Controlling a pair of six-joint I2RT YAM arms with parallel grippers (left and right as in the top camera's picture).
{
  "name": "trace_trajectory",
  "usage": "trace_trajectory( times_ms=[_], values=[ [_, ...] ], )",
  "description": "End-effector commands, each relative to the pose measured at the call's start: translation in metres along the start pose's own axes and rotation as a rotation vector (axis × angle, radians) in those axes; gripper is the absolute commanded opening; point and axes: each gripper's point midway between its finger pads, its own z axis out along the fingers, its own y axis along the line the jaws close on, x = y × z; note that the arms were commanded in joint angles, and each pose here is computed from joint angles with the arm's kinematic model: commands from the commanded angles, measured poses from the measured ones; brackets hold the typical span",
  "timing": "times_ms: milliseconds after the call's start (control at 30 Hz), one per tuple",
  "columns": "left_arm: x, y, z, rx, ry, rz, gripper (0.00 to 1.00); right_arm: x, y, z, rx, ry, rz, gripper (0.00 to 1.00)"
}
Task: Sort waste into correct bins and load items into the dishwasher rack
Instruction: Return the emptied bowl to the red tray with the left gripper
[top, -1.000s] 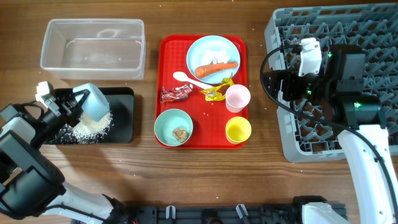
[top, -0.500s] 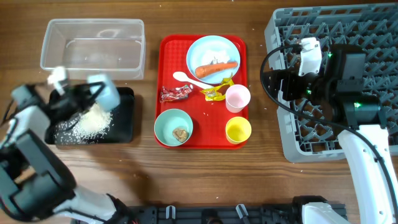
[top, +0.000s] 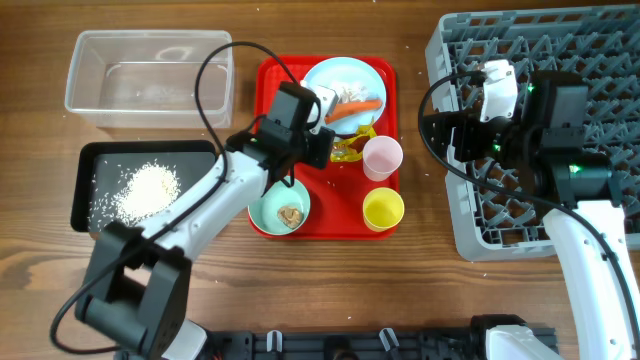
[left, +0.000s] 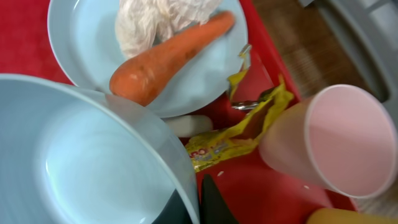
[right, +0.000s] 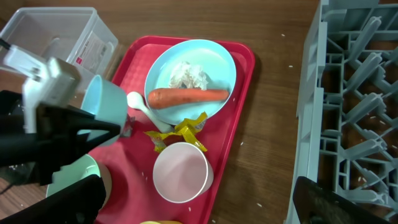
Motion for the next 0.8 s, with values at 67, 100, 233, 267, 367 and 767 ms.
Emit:
trace_trajectory(
  times_ms=[67, 100, 233, 267, 367, 767],
  values=[
    [-0.026, 0.041, 0.013, -0.177, -0.125, -0.052, 0.04, -0.007, -0.001, -0.002, 0.008, -0.014, -0.021, 0.99],
    [-0.03, 0.049, 0.012, -0.214, -0.147, -0.067, 0.04, -0.007, -0.001, -0.002, 0.008, -0.013, -0.021, 0.99],
    [-0.012, 0.072, 0.026, -0.275, -0.086, -0.09, 0.04, -0.007, -0.001, -0.002, 0.009, -0.014, -0.021, 0.99],
    [-0.005, 0.074, 0.03, -0.279, -0.062, -0.093, 0.04, -0.007, -0.001, -0.002, 0.009, -0.014, -0.022, 0.99],
    [0.007, 0.076, 0.038, -0.284, -0.02, -0.093, 0.04, -0.007, -0.002, -0.002, 0.012, -0.014, -0.022, 1.0],
    [0.005, 0.055, 0.015, -0.262, 0.012, -0.065, 0.81, -0.007, -0.002, -0.002, 0.012, -0.012, -0.021, 1.0]
  ],
)
